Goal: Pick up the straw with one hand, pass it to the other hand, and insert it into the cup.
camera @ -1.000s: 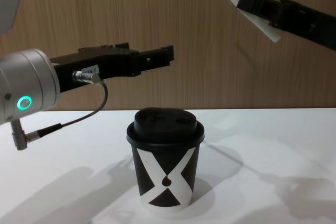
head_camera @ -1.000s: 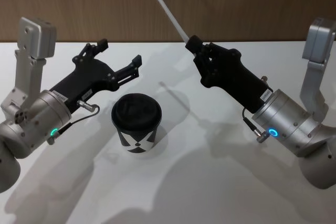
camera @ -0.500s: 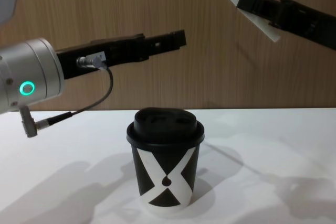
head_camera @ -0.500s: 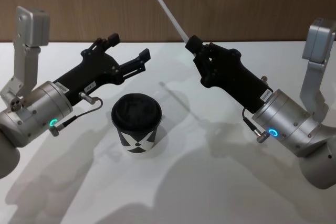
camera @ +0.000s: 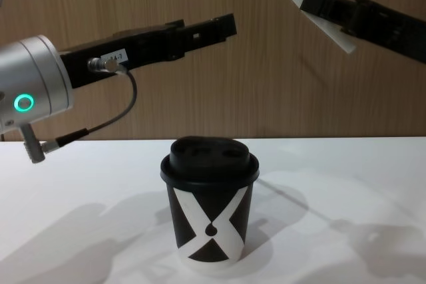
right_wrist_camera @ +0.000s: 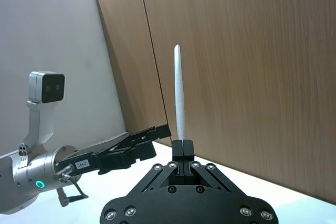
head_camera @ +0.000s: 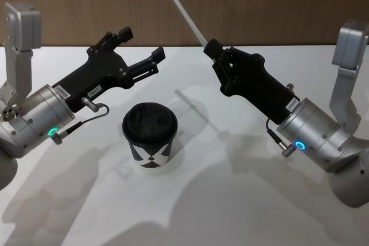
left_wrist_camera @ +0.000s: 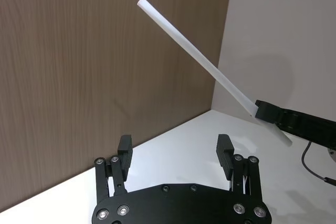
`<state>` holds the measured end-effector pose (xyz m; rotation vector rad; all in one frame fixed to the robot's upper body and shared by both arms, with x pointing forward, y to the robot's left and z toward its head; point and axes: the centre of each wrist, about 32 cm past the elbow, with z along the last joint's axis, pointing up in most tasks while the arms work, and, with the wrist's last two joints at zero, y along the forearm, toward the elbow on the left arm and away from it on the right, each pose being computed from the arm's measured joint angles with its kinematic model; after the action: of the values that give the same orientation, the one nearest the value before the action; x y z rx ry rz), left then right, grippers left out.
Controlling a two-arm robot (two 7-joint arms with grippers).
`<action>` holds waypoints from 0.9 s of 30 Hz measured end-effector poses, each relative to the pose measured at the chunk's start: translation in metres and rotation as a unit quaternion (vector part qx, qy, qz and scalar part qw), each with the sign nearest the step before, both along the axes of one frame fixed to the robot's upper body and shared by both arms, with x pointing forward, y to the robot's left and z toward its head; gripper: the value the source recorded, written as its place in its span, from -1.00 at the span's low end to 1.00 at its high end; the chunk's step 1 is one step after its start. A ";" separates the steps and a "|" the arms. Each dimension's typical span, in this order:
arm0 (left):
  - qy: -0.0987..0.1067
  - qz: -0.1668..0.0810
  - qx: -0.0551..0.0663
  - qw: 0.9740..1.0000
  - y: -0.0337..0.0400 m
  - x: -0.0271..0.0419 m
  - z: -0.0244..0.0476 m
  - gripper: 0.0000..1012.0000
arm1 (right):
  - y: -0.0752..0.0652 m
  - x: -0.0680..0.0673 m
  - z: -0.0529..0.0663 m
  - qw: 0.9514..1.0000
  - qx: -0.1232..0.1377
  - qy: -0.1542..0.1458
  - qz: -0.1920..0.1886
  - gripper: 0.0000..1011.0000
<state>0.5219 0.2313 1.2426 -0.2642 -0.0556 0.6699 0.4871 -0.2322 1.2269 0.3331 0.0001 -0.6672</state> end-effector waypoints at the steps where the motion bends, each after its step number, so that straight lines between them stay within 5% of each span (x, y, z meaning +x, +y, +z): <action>1: -0.001 -0.001 0.000 1.000 0.0002 0.0001 0.0000 0.98 | 0.000 0.000 0.000 1.000 0.000 0.000 0.000 -1.00; 15: -0.004 -0.004 -0.010 1.000 0.0023 0.0015 -0.0029 0.98 | 0.000 0.000 0.000 1.000 0.000 0.000 0.000 -1.00; 19: 0.011 -0.003 -0.021 1.000 0.0030 0.0025 -0.0050 0.98 | 0.000 0.000 0.000 1.000 0.000 0.000 0.000 -1.00; 27: 0.059 -0.005 -0.063 0.996 0.0058 0.0061 -0.0111 0.98 | 0.000 0.000 0.000 1.000 0.000 0.000 0.000 -1.00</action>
<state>0.5280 0.2371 1.2315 -0.3453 0.1016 0.6787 0.4871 -0.2322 1.2269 0.3330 0.0001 -0.6673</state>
